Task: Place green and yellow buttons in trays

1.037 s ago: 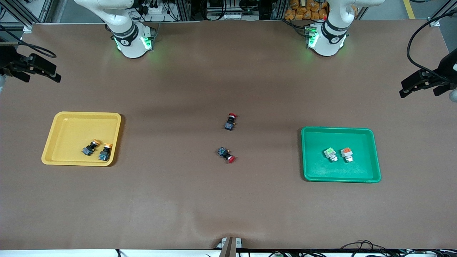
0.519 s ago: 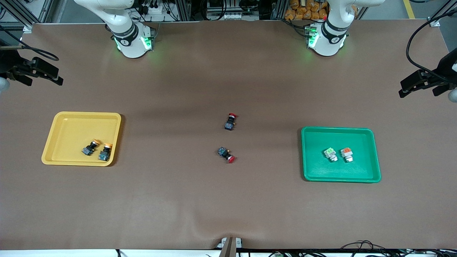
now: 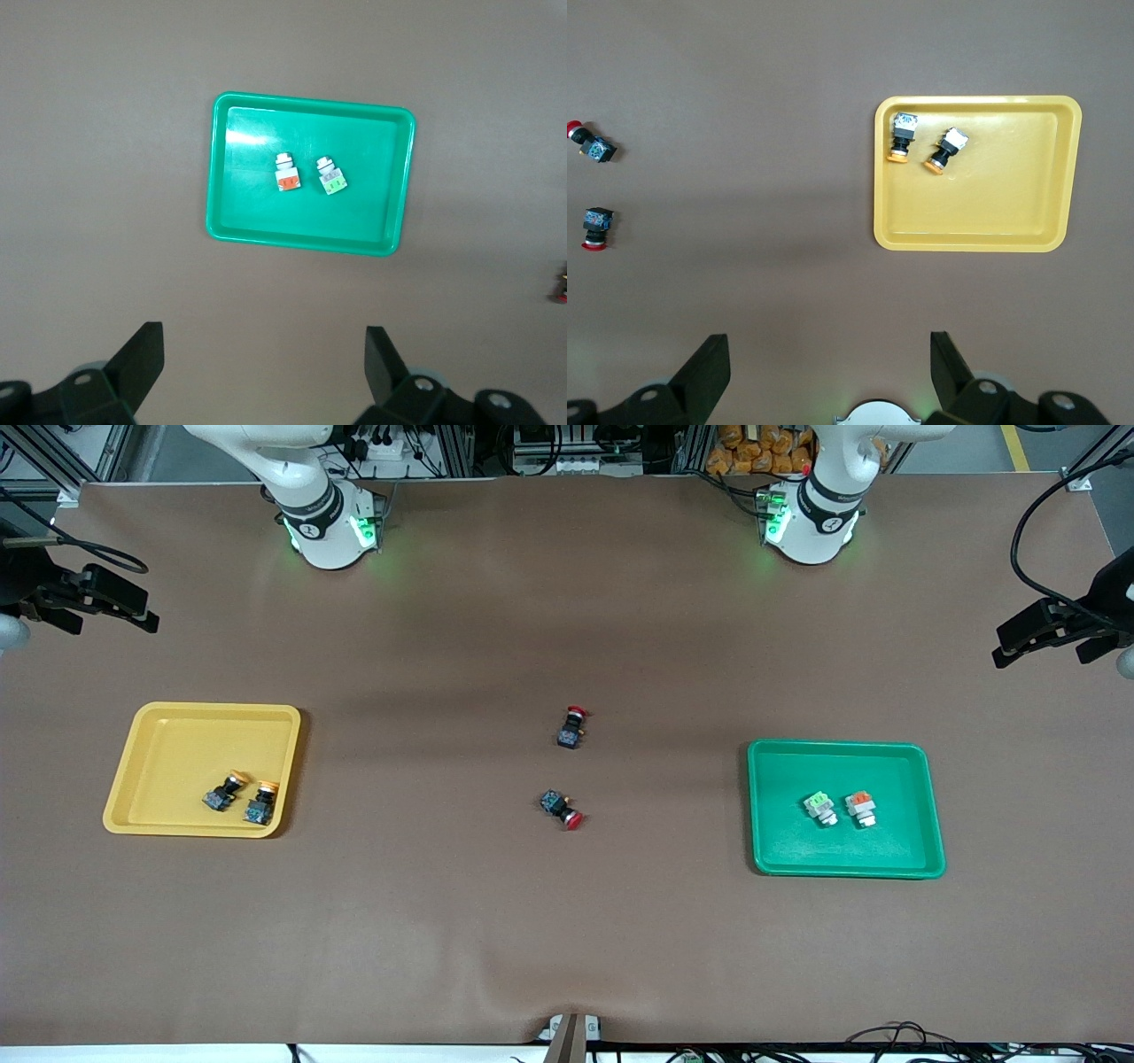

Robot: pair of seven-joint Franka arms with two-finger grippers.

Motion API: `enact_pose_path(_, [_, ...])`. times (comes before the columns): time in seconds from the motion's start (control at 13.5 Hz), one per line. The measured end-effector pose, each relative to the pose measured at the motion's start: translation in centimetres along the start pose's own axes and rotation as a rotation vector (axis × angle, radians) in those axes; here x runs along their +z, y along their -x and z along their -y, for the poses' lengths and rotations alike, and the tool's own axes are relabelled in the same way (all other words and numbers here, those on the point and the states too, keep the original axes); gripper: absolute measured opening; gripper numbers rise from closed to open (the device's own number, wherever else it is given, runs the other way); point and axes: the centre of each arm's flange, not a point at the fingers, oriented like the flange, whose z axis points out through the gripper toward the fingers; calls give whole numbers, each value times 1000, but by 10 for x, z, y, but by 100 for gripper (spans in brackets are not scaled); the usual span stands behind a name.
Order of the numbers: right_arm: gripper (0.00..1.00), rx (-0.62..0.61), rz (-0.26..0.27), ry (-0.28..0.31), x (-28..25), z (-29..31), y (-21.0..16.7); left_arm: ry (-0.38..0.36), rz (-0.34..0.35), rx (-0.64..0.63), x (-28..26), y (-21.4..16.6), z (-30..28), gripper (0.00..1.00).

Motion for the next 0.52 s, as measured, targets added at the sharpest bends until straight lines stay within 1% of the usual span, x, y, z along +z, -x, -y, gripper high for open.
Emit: enact_pose_path(0.52, [100, 0, 0, 0, 0, 0, 0, 0, 0, -4, 0, 0, 2, 100])
